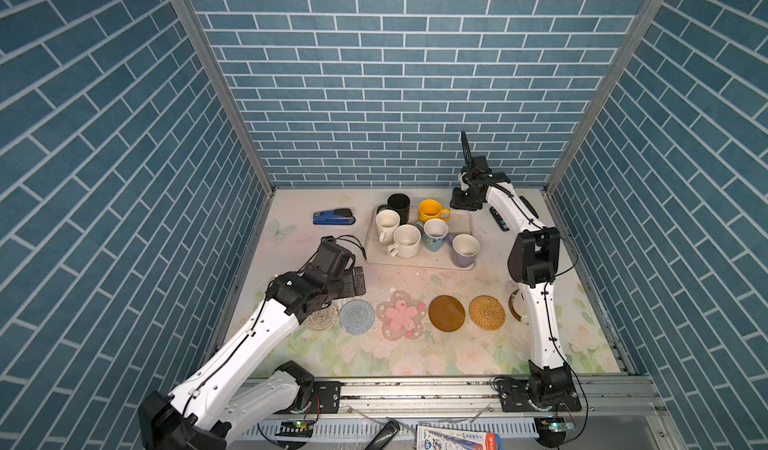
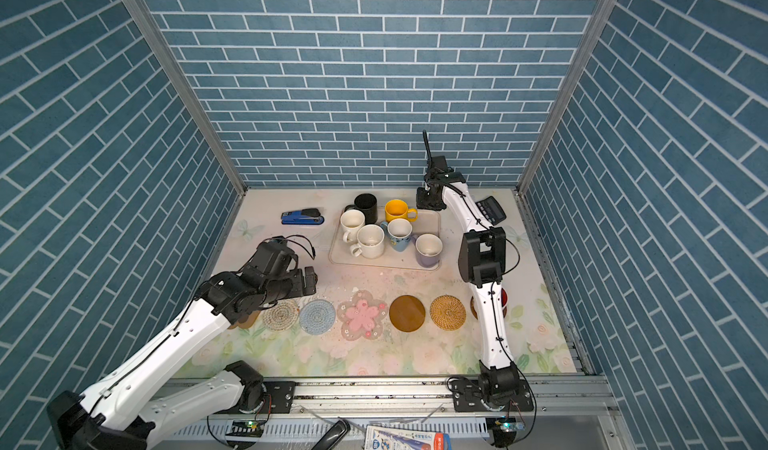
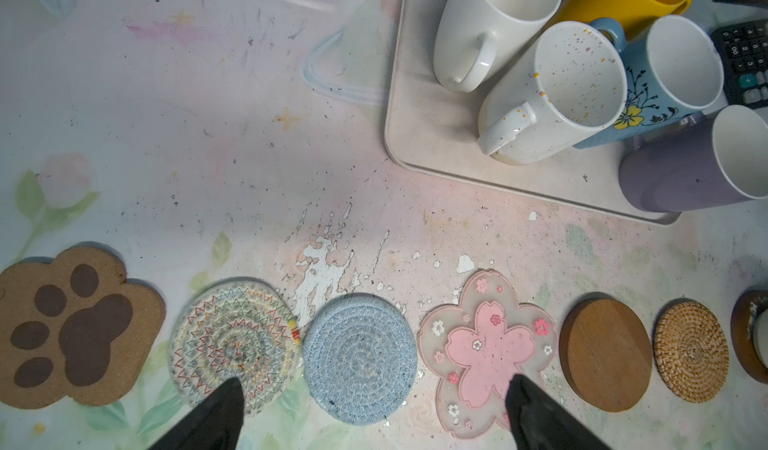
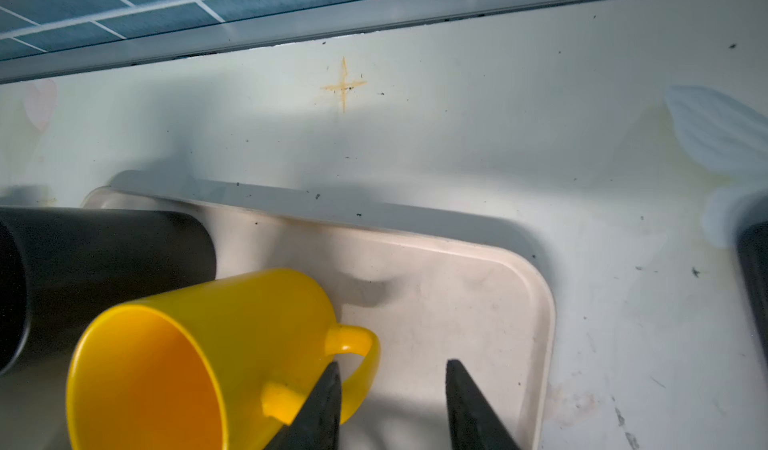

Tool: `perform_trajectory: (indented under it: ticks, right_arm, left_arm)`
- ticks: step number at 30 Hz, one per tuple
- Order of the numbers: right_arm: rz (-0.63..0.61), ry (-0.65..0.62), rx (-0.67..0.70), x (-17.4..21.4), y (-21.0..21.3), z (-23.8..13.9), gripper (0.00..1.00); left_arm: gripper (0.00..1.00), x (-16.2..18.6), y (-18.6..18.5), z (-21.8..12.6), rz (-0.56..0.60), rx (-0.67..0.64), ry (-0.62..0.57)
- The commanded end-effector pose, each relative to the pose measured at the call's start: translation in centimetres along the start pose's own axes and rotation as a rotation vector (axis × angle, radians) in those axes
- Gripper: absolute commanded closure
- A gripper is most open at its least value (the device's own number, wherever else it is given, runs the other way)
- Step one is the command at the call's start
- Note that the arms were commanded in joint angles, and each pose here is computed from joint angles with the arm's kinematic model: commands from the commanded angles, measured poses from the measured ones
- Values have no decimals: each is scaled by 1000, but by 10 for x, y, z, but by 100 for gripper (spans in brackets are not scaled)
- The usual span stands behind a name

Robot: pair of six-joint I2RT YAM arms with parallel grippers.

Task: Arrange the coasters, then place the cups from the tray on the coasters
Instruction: 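Lower right gripper around the yellow mug handle on the tray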

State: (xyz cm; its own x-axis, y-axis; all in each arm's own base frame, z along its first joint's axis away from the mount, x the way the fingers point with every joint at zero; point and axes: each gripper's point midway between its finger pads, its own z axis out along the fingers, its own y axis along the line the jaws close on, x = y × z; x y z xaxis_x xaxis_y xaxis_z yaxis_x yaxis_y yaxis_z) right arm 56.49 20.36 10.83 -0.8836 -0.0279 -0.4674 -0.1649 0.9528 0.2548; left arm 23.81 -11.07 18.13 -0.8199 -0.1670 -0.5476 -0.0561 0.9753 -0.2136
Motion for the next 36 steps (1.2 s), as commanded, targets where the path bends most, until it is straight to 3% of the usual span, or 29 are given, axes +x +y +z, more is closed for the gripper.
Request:
perform_trajectory:
  ticks: [1,24,36]
  right_arm:
    - [-14,-44,-46,-12,13,-1,58]
    - [-116,-24,-75,48,33,-10,61]
    - [-147,-64,-37,40,31,-49,58]
  left_arm:
    - [1,13,17,0,-2,-61,32]
    - [1,26,23,-12,-30,-14,12]
    - [1,21,19,-13,-37,0,9]
